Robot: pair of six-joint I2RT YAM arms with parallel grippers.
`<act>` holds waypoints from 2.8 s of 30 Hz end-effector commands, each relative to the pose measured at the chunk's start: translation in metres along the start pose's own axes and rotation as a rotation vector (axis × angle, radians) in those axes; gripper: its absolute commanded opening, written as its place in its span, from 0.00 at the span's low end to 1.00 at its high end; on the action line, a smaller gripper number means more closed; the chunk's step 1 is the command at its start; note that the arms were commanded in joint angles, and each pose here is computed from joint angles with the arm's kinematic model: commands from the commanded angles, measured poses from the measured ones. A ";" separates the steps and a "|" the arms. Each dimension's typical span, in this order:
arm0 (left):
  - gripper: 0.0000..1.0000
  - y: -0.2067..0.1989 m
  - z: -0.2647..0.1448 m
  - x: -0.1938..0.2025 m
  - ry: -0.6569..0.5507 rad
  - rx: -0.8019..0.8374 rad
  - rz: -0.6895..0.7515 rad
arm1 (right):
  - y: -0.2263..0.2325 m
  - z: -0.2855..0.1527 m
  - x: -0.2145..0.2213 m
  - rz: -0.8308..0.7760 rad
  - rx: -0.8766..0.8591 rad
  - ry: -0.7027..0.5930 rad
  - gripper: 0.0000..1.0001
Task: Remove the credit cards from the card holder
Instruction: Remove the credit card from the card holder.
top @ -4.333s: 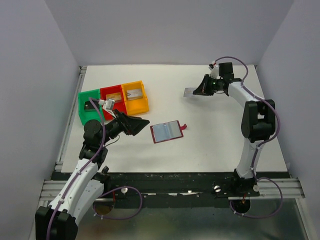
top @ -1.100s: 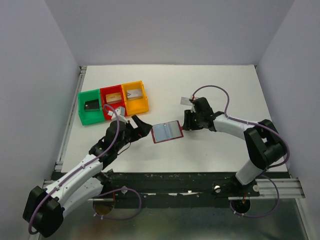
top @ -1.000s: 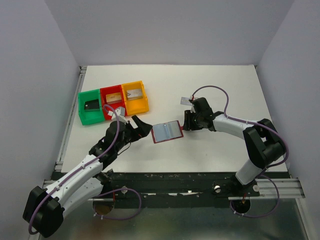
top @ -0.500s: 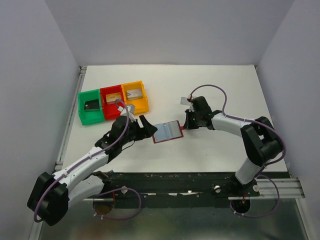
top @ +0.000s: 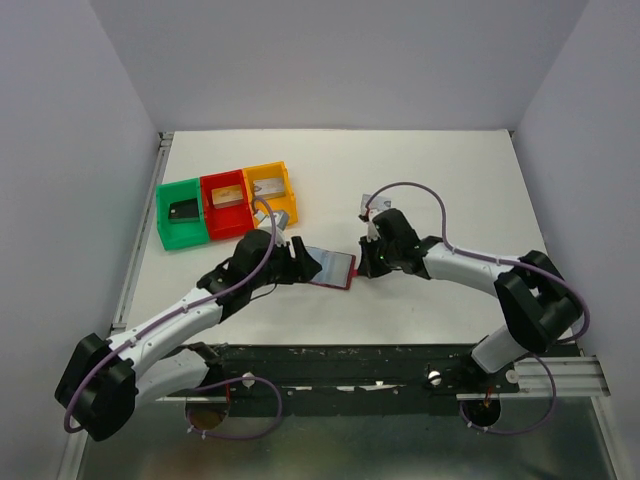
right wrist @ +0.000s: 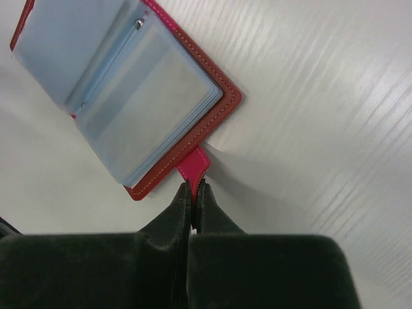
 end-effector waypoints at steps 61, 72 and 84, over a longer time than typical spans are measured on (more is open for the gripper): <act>0.57 -0.046 0.085 0.035 0.284 0.223 0.139 | 0.033 -0.070 -0.003 -0.059 -0.176 -0.148 0.00; 0.59 -0.044 0.089 0.048 0.329 0.187 0.178 | 0.032 -0.069 -0.003 -0.056 -0.173 -0.145 0.00; 0.50 -0.038 0.091 0.053 0.344 0.161 0.174 | 0.030 -0.068 0.000 -0.055 -0.167 -0.138 0.00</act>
Point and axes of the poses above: each gripper's point midway between its finger pads, its own z axis out along the fingers, its own y axis along the line the jaws close on, x = y × z, the point moved 1 cm from there along -z, back along the fingers, and after that the axes turned 7 degrees about z, right-handed, at the moved point
